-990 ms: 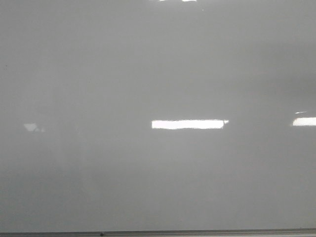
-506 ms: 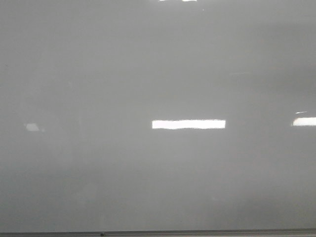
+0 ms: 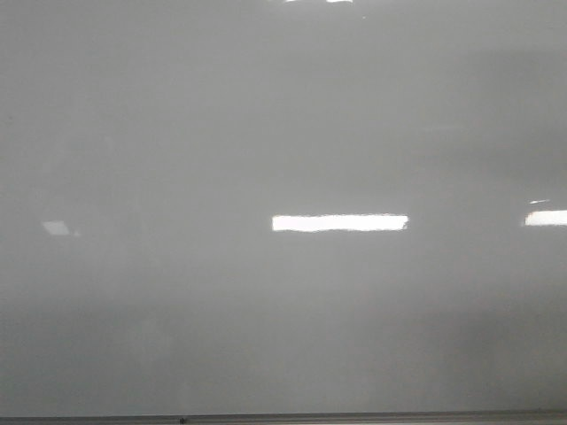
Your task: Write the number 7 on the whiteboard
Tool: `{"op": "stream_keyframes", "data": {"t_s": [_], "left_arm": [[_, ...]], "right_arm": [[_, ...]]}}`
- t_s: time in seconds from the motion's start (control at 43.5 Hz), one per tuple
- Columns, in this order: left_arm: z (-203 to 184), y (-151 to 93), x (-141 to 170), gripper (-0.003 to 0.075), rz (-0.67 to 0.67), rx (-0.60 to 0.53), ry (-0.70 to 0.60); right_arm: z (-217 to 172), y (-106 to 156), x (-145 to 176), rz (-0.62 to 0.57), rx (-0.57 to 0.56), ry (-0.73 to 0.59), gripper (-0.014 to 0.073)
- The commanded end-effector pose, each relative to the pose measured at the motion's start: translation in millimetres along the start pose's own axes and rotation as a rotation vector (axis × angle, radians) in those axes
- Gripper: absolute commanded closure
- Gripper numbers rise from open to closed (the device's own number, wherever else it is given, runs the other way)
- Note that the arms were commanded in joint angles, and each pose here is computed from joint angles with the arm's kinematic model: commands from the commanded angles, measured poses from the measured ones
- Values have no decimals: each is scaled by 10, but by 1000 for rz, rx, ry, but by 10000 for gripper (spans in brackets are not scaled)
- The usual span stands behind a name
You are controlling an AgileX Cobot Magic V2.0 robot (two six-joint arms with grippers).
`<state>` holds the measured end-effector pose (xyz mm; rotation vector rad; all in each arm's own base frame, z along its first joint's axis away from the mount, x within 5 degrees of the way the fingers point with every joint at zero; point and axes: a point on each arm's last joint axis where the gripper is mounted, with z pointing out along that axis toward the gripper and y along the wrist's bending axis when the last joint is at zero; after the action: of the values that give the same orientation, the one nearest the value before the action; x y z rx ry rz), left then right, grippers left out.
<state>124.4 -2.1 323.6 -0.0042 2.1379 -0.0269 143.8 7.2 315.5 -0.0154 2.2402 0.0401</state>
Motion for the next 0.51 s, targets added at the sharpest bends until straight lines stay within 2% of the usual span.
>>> {"op": "stream_keyframes", "data": {"t_s": [0.0, 0.069, 0.161, 0.207, 0.345, 0.483], "left_arm": [[79, -9, -121, 446, -5, 5, -27], [161, -6, -122, 275, -6, 2, 2], [292, -4, -111, 130, -5, 0, 55], [359, -3, -107, 106, -5, -1, 78], [616, 57, -103, 104, -33, -29, 138], [861, 155, -102, 104, -124, -57, 156]], "right_arm": [[-13, 3, -144, -19, 1, -94, 325], [0, 3, -145, -22, 2, -90, 179], [13, 3, -148, -22, 2, -87, 52], [16, 3, -150, -23, 2, -88, 34], [16, 4, -157, -23, 1, -96, 33], [15, 4, -159, -23, 1, -98, 33]]}}
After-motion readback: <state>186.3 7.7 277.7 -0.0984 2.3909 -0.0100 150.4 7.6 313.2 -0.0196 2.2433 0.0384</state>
